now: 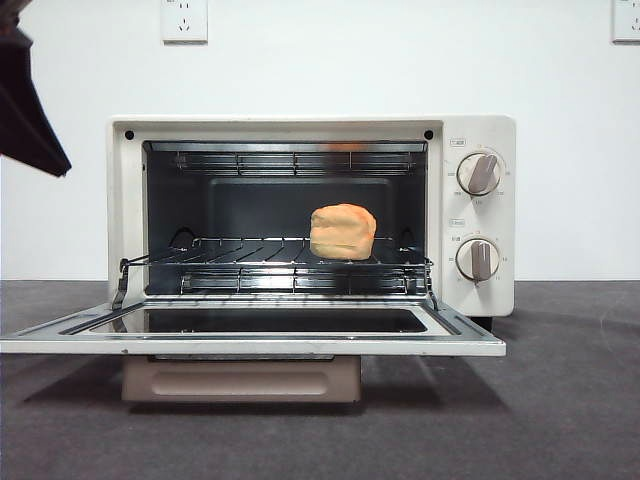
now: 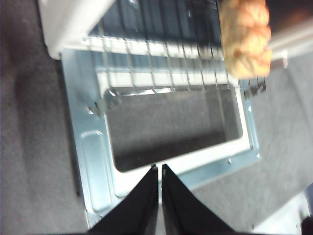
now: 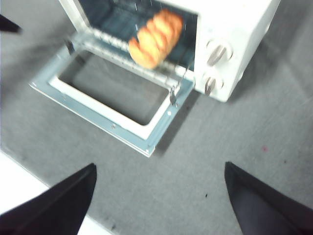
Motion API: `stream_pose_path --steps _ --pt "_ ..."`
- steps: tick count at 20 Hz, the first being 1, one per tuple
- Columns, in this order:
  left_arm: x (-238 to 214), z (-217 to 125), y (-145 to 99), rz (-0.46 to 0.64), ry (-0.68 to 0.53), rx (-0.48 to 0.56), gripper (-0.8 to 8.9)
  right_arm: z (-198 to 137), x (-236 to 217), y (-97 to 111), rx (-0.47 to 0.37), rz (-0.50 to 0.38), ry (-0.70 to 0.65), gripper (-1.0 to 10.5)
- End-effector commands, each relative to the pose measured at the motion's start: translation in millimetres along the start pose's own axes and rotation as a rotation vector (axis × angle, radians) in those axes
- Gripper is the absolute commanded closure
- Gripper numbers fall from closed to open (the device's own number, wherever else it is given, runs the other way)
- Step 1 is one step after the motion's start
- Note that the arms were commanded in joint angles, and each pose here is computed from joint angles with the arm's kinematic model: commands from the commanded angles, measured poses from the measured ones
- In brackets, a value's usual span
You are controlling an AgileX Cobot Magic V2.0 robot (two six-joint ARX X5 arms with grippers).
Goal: The left arm flap open the oven, the right arm pick bread and place it into oven, the left arm flap close the oven
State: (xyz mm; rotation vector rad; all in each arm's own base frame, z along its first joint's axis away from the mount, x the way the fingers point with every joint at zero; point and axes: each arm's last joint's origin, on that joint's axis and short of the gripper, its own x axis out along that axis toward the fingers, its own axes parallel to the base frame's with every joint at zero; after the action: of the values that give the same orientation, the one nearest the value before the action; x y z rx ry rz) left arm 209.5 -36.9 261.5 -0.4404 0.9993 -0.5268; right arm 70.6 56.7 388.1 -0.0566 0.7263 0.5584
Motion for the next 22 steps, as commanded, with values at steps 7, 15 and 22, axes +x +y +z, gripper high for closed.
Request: stream_pose_path --steps 7,15,22 --pt "32.4 -44.0 60.3 0.029 -0.022 -0.247 8.0 -11.3 -28.6 -2.7 -0.009 0.026 -0.108 5.3" --pt "45.1 -71.6 72.6 0.088 0.04 -0.316 8.01 -10.7 -28.4 -2.6 -0.009 0.027 -0.112 5.3" --pt "62.2 -73.5 72.1 0.02 0.126 -0.295 8.0 -10.7 -28.4 -2.6 -0.008 0.027 -0.112 5.3"
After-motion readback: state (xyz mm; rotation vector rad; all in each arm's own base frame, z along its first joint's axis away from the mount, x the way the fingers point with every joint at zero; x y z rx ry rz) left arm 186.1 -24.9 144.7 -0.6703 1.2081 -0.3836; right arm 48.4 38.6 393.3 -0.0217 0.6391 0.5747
